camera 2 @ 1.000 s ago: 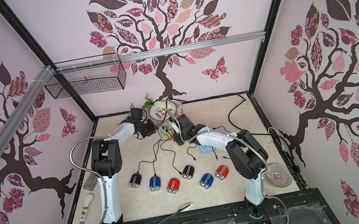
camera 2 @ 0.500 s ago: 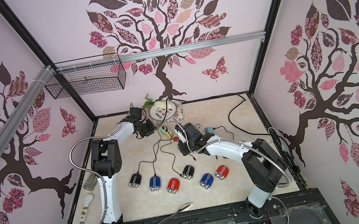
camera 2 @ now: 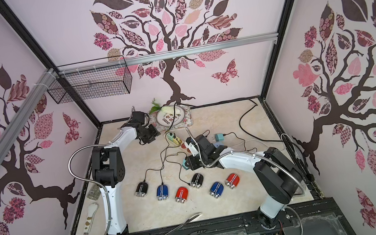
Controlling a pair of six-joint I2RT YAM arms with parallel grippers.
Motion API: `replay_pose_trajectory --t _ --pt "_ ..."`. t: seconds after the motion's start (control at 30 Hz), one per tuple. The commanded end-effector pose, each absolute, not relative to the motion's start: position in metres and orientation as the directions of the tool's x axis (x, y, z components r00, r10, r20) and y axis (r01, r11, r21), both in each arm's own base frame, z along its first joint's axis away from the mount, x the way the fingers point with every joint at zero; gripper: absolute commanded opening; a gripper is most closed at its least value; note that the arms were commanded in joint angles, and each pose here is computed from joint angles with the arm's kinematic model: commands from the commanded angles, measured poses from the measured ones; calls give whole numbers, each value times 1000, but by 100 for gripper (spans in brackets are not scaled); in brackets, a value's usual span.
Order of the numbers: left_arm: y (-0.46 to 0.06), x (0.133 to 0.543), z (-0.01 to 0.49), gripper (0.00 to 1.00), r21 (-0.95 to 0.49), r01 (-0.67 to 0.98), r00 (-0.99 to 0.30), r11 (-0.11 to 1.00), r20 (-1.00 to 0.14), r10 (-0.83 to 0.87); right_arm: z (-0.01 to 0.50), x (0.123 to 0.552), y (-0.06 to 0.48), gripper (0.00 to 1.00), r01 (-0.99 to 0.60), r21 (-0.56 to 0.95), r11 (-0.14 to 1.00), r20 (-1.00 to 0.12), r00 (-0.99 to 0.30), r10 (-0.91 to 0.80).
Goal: Unplug the electric shaver
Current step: Place the plug at the center of the board.
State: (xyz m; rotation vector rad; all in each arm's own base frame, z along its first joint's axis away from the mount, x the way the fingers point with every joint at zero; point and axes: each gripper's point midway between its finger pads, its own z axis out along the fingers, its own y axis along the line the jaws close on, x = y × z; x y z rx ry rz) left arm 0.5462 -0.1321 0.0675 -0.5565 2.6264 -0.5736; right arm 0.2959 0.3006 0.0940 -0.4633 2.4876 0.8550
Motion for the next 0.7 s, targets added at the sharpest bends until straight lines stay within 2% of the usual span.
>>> replay_pose_trajectory --t 0.0,0.33,0.67 --pt "-117 545 103 48 -444 -273 -811 854 -372 -452 111 288 314 28 -452 582 675 -523 -845 -115" --pt "-107 516 115 49 -425 -263 -803 866 -401 -441 93 279 325 28 -387 687 615 -430 -899 -85" --pt "-114 473 125 49 -399 -221 -818 890 -422 -392 68 285 315 28 -314 712 628 -359 -931 -59"
